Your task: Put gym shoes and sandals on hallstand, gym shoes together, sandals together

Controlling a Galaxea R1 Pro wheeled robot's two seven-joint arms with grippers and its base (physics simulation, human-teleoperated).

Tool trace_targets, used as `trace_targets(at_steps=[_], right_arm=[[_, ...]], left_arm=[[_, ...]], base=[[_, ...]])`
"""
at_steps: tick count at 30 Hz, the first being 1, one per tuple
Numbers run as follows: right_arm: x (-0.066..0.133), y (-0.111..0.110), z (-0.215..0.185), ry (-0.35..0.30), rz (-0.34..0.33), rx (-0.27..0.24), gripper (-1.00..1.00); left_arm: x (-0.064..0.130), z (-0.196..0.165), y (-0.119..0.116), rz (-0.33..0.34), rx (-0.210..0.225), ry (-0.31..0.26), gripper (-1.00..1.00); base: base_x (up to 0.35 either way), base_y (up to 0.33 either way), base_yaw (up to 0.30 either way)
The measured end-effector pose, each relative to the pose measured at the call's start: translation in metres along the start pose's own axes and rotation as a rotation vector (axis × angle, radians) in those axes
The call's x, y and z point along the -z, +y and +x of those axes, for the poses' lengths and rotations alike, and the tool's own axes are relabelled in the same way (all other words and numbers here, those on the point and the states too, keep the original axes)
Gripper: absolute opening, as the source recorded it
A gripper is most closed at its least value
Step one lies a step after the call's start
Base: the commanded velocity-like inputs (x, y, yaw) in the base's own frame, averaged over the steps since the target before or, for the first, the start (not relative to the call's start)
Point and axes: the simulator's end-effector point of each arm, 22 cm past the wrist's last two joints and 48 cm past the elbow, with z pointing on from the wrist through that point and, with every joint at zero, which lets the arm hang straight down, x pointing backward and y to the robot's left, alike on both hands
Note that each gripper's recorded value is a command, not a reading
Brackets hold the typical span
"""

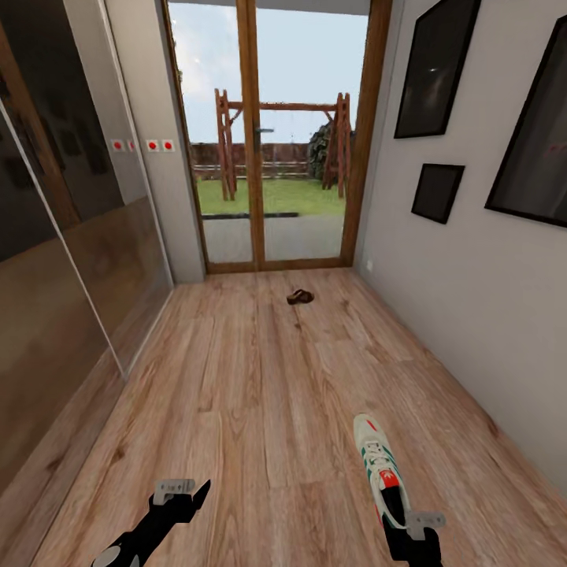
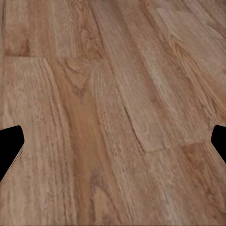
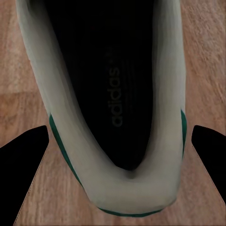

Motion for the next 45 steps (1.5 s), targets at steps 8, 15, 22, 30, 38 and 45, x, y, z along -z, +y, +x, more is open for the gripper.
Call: trace_targets(at_steps=[8, 15, 22, 30, 38, 45], right_arm=[[0.0008, 0.0002, 0.0030, 0.007, -0.001, 0.001, -1.00], [0.0008, 0.0001, 0.0033, 0.007, -0.001, 0.001, -1.00], [0.0008, 0.0000, 0.0033, 0.008, -0.001, 0.000, -1.00], [0.0010, 0.0002, 0.0036, 0.008, -0.001, 0.000, -1.00], [0.0008, 0.0002, 0.0033, 0.007, -0.001, 0.000, -1.00], [0.0008, 0.0003, 0.0033, 0.008, -0.002, 0.000, -1.00]], left_arm=[[0.0000, 0.0000, 0.0000, 0.000, 0.000, 0.000, 1.00], [0.0001, -0.0001, 0.0003, -0.001, 0.001, -0.001, 1.00], [0.0001, -0.0001, 0.0003, -0.001, 0.001, 0.000, 1.00], [0.0001, -0.0001, 0.0005, -0.001, 0.001, -0.001, 1.00], [0.0002, -0.0002, 0.0008, -0.002, 0.001, -0.001, 1.00], [0.0004, -0.0002, 0.0014, -0.002, 0.001, 0.000, 1.00]], base=[[0.338, 0.000, 0.000], [0.338, 0.000, 0.000], [0.338, 0.000, 0.000], [0.338, 0.000, 0.000], [0.338, 0.001, 0.000], [0.338, 0.071, 0.000]])
